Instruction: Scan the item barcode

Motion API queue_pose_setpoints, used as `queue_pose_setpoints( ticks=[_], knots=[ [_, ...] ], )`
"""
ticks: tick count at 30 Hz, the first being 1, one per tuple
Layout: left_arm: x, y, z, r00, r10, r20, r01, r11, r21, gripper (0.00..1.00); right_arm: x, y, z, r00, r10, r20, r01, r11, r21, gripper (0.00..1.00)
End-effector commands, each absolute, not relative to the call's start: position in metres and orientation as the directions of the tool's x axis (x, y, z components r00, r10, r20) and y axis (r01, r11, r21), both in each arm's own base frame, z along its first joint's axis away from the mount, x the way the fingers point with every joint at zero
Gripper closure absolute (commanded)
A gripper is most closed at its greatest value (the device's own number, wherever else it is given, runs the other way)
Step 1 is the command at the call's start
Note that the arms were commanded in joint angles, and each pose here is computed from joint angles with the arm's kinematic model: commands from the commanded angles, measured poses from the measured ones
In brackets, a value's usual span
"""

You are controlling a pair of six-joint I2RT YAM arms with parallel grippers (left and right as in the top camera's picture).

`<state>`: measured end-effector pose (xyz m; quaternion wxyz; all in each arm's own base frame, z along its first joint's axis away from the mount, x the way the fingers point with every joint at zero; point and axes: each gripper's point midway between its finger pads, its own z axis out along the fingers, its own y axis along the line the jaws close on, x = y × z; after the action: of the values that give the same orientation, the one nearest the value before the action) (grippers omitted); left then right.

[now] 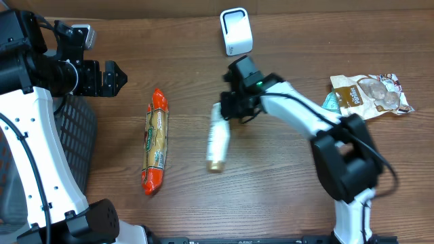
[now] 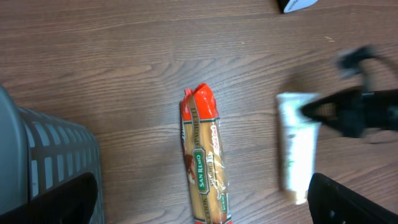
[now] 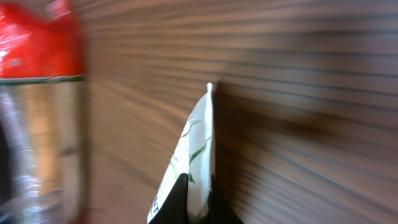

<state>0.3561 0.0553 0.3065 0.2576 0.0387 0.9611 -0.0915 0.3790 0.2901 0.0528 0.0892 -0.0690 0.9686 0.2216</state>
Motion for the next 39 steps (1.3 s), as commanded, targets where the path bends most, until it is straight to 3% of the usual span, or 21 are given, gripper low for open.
queue_pose_setpoints(
  ticks=[1,7,14,17,19,24,28,35,39],
  knots=[
    [0.357,0.053,0.308,-0.857,0.051,-0.513,0.149,0.977,-0.152,0.00,0.402,0.234,0.103,-0.899,-0.119,-0.422,-0.154,0.987,0.049,0.96],
    [0.357,0.053,0.308,-0.857,0.051,-0.513,0.149,0.977,-0.152,0.01,0.376,0.183,0.096,-0.905,-0.254,-0.341,-0.121,0.923,-0.366,0.96],
    [0.357,0.053,0.308,-0.857,0.051,-0.513,0.149,0.977,-0.152,0.00,0.372,0.202,0.055,-0.897,-0.339,-0.283,-0.188,0.873,-0.449,0.96],
    [0.357,0.053,0.308,-0.857,0.051,-0.513,0.149,0.977,-0.152,0.01,0.362,0.226,0.031,-0.893,-0.389,-0.226,-0.290,0.882,-0.372,0.95],
    [0.357,0.053,0.308,-0.857,0.051,-0.513,0.149,0.977,-0.152,0.01,0.355,0.241,0.024,-0.892,-0.396,-0.217,-0.320,0.893,-0.316,0.85],
    [0.357,0.053,0.308,-0.857,0.051,-0.513,0.149,0.977,-0.152,0.00,0.327,0.288,0.016,-0.868,-0.458,-0.189,-0.437,0.888,-0.147,0.47],
    [0.357,0.053,0.308,-0.857,0.051,-0.513,0.149,0.977,-0.152,0.01,0.300,0.314,0.015,-0.857,-0.495,-0.143,-0.499,0.867,-0.007,0.33],
    [0.357,0.053,0.308,-0.857,0.051,-0.513,0.149,0.977,-0.152,0.00,0.267,0.318,0.032,-0.878,-0.478,0.003,-0.469,0.862,0.195,0.28],
    [0.357,0.053,0.308,-0.857,0.051,-0.513,0.149,0.977,-0.152,0.01,0.247,0.293,0.034,-0.881,-0.452,0.139,-0.425,0.885,0.188,0.28]
  ],
)
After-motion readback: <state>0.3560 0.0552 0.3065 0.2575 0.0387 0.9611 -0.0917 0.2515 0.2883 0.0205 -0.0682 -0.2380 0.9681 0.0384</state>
